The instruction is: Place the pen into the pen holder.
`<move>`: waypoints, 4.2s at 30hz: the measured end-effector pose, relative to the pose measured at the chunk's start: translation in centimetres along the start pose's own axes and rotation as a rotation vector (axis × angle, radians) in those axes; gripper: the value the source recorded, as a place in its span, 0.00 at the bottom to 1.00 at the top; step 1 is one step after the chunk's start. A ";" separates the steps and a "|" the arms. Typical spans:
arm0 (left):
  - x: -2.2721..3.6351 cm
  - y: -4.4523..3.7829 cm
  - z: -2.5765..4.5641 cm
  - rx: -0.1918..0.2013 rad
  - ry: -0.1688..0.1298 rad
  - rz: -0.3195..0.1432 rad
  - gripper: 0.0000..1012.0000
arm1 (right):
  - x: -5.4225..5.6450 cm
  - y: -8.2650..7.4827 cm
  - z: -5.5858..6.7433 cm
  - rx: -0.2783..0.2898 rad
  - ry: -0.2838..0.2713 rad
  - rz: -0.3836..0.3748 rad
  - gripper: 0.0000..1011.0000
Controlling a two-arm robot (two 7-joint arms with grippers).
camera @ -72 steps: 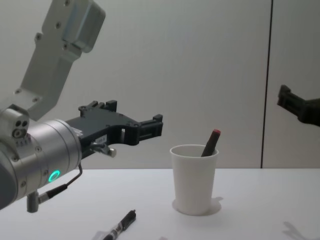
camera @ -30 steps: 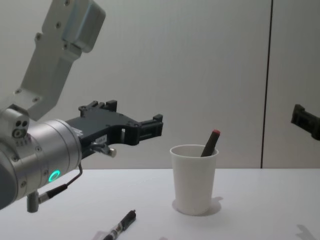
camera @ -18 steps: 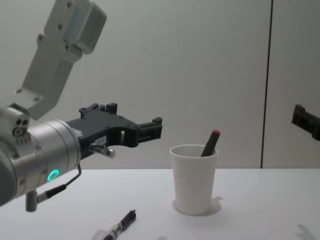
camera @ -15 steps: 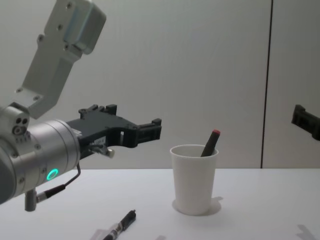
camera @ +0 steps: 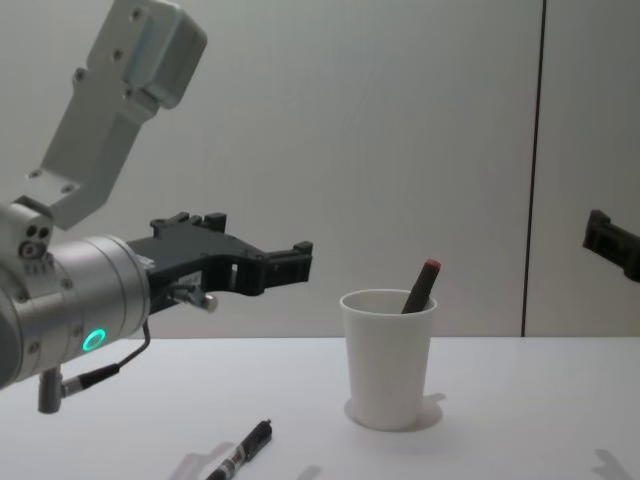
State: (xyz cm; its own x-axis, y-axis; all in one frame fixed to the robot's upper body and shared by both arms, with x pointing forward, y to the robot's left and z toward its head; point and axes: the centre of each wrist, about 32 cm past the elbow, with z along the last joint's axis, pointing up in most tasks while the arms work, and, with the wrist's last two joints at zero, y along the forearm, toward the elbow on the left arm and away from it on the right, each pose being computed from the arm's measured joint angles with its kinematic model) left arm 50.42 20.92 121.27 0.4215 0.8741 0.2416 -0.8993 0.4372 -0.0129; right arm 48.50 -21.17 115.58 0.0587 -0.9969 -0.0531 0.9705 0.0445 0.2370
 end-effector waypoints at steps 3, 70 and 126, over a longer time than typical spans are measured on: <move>0.21 -0.06 0.05 0.007 0.001 0.000 0.99 | 0.0 0.0 0.0 0.000 0.000 0.000 0.99; 0.82 -2.17 -0.51 0.421 0.193 -0.085 0.99 | 0.0 0.0 0.0 0.000 0.000 0.000 0.99; -0.18 -4.30 -1.99 0.563 0.211 -0.042 0.99 | 0.0 0.0 0.0 0.000 0.000 0.000 0.99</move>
State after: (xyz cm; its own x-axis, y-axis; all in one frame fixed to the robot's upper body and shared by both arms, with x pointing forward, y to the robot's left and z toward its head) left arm 54.45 19.30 119.35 0.4198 0.9071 0.0321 -0.7809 0.3429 0.5222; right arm 48.50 -21.17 115.58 0.0589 -0.9969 -0.0531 0.9705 0.0447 0.2369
